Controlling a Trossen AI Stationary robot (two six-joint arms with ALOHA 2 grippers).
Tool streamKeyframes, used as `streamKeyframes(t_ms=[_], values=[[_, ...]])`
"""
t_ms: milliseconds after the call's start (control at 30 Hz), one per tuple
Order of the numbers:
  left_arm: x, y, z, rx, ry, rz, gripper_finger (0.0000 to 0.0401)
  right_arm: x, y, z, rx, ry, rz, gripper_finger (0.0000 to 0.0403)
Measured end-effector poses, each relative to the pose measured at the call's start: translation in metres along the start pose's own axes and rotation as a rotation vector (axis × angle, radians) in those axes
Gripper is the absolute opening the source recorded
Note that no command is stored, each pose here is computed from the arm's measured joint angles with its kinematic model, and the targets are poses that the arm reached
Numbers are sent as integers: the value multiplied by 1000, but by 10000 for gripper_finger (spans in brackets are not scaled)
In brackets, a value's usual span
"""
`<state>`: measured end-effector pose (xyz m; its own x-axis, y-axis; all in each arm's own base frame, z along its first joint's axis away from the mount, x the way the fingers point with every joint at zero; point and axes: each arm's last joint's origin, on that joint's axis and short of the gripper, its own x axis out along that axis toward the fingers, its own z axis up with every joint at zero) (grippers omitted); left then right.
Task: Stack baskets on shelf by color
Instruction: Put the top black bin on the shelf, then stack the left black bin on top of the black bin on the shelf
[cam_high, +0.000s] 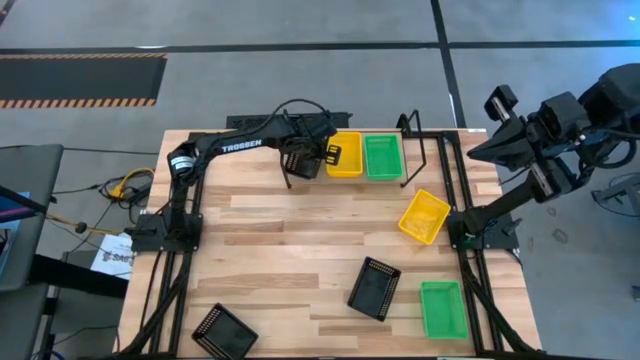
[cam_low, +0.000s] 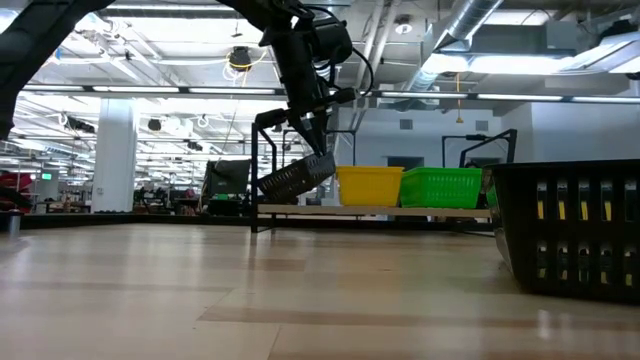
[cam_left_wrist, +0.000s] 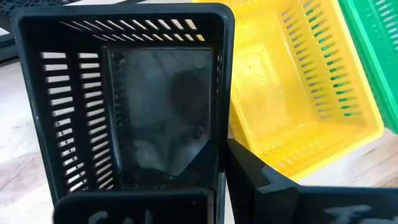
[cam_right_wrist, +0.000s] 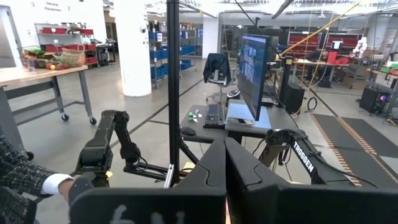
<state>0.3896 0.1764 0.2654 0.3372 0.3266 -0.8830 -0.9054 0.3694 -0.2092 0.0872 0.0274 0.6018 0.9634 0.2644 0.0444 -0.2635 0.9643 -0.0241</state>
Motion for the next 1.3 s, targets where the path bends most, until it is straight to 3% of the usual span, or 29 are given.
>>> streamKeyframes(t_ms=[200,500,667,800,1000,1167,1300], values=[[0,0,0,30,-2,3,17,0,0,0,0,1,0,8],[0,-4,1,84,-31,-19,116,0,0,0,0,1,0,8],[-8,-12,12,127,-77,-94,161,0,0,0,0,2,0,8],[-35,-22,27,173,-114,-205,178,0,0,-1,0,9,1,8],[-97,-43,32,344,-168,-329,180,7,0,-11,-6,117,-31,3],[-153,-53,12,513,-253,-232,179,21,0,-25,6,253,-56,5],[-192,-41,-18,585,-299,-103,179,31,-3,-41,19,420,-172,3]])
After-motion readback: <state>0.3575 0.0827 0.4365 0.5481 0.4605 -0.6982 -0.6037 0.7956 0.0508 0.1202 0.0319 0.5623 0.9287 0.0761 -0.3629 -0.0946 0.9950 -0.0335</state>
